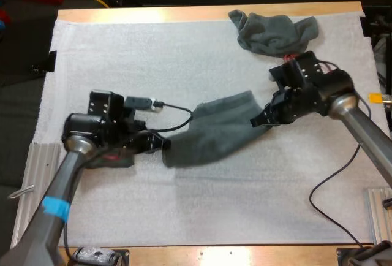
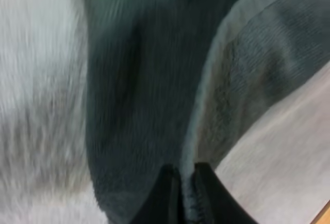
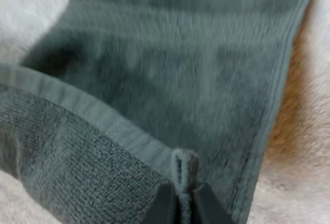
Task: Pick towel from pile, fold and stack
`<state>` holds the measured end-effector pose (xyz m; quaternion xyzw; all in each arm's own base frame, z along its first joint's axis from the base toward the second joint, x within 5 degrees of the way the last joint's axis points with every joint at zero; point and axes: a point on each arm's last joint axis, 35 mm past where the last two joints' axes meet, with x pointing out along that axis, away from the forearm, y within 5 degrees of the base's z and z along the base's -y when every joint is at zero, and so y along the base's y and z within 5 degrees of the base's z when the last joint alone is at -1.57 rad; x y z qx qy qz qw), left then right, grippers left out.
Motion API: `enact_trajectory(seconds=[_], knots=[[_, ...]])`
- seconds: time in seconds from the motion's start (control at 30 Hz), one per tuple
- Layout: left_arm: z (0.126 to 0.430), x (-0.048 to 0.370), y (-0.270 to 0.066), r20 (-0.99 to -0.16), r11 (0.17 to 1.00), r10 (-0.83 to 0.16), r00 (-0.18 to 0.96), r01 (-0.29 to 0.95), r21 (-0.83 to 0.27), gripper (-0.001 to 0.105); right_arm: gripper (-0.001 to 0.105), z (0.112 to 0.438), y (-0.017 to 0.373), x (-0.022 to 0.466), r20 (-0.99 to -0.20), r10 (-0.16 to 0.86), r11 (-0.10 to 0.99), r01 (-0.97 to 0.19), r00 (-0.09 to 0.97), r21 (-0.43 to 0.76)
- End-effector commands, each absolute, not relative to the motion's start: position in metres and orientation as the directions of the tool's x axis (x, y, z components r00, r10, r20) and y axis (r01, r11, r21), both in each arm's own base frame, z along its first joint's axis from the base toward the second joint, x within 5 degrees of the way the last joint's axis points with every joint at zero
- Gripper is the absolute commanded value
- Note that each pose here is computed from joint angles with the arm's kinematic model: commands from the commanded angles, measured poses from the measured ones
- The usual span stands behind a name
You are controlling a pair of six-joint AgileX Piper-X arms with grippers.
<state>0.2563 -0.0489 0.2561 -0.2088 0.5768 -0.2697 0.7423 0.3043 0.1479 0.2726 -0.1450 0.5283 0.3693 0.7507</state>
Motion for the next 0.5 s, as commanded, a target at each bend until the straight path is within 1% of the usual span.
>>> enact_trajectory(seconds=[0.0,0.13,0.23,0.47], knots=[[0.272,0.257,-0.050,-0.734,0.765,-0.644,0.218,0.193,-0.614,0.000,0.001,0.281,0.146,0.300,-0.897,0.399,0.691,-0.706,0.189,0.158],[0.319,0.264,-0.051,-0.705,0.759,-0.651,0.283,0.248,-0.602,0.000,0.001,0.304,0.141,0.289,-0.871,0.423,0.691,-0.710,0.248,0.134],[0.344,0.265,-0.051,-0.693,0.757,-0.653,0.305,0.267,-0.596,0.000,0.001,0.322,0.137,0.279,-0.848,0.443,0.695,-0.710,0.291,0.119],[0.380,0.258,-0.051,-0.680,0.756,-0.654,0.331,0.292,-0.586,0.000,0.001,0.357,0.126,0.256,-0.795,0.464,0.707,-0.704,0.391,0.066]])
